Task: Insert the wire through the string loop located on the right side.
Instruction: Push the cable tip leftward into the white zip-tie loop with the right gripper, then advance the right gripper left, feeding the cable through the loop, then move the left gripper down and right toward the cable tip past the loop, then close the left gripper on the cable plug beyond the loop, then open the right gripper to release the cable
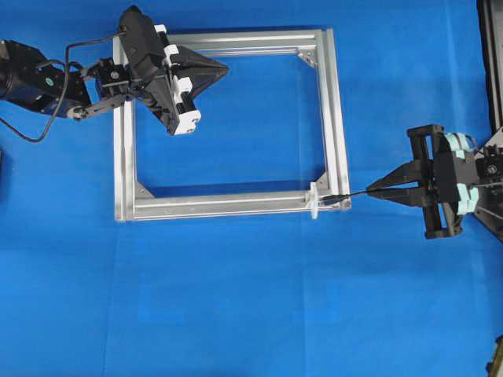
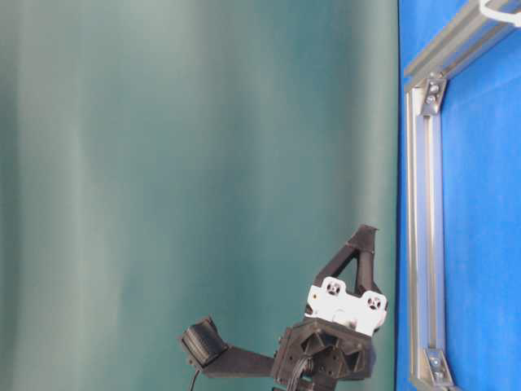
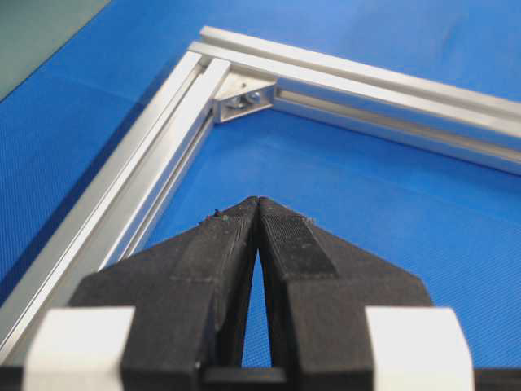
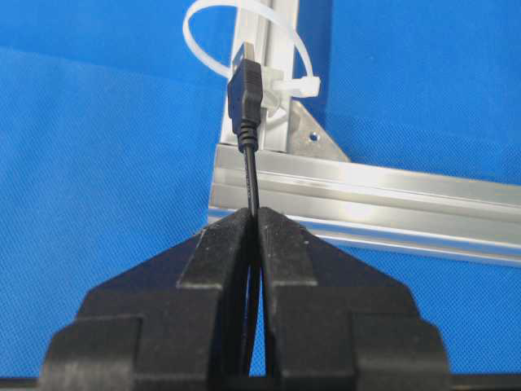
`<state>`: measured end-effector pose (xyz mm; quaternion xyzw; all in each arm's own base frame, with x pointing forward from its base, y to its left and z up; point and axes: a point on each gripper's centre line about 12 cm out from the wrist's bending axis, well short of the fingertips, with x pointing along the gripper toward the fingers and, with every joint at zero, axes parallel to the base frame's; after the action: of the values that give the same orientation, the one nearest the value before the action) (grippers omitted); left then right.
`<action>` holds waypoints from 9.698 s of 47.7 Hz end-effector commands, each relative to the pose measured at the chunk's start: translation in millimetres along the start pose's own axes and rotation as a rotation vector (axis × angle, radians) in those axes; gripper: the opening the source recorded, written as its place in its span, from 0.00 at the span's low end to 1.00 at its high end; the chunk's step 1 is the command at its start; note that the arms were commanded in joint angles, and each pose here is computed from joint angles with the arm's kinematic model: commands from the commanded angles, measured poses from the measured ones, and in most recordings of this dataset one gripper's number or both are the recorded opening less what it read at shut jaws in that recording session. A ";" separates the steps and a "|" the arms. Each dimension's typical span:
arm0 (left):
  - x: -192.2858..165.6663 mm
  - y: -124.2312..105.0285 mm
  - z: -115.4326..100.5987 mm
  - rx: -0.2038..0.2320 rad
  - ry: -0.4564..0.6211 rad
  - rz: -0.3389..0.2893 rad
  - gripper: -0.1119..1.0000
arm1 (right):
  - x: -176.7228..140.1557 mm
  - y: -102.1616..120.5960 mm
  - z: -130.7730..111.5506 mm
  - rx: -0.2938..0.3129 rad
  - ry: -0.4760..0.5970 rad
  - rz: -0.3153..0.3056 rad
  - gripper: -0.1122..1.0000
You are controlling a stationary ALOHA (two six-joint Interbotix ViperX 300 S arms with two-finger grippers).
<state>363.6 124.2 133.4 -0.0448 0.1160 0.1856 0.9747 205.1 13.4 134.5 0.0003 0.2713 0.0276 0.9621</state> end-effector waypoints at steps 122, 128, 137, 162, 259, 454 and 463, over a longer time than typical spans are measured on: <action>-2.1 -0.3 15.1 0.000 -0.051 -0.003 0.10 | 72.6 1.6 36.3 -0.002 -0.035 0.001 0.07; -2.1 -0.9 15.1 -0.001 -0.050 -0.004 0.10 | 71.7 2.0 34.5 -0.003 -0.032 0.002 0.07; -2.1 -1.5 15.0 -0.001 -0.050 -0.006 0.10 | 71.1 2.4 32.7 -0.004 -0.028 0.003 0.07; -9.8 -54.2 7.8 0.012 -0.032 -0.141 0.10 | 71.1 2.4 32.7 -0.005 -0.028 0.003 0.07; 28.7 -193.3 30.5 0.019 0.068 -0.410 0.88 | 71.5 2.6 33.9 -0.010 -0.031 0.005 0.07; 42.0 -178.1 -21.4 0.027 0.176 -0.367 0.16 | 72.7 2.7 31.8 -0.008 0.008 0.005 0.11; 42.2 -178.3 -20.8 0.027 0.175 -0.367 0.16 | 71.6 2.7 30.9 -0.008 0.014 0.005 0.49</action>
<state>459.9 -29.3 95.6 -0.0679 0.2127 0.0006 0.9748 279.7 19.6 118.2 -0.0034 0.2867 0.0300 0.9576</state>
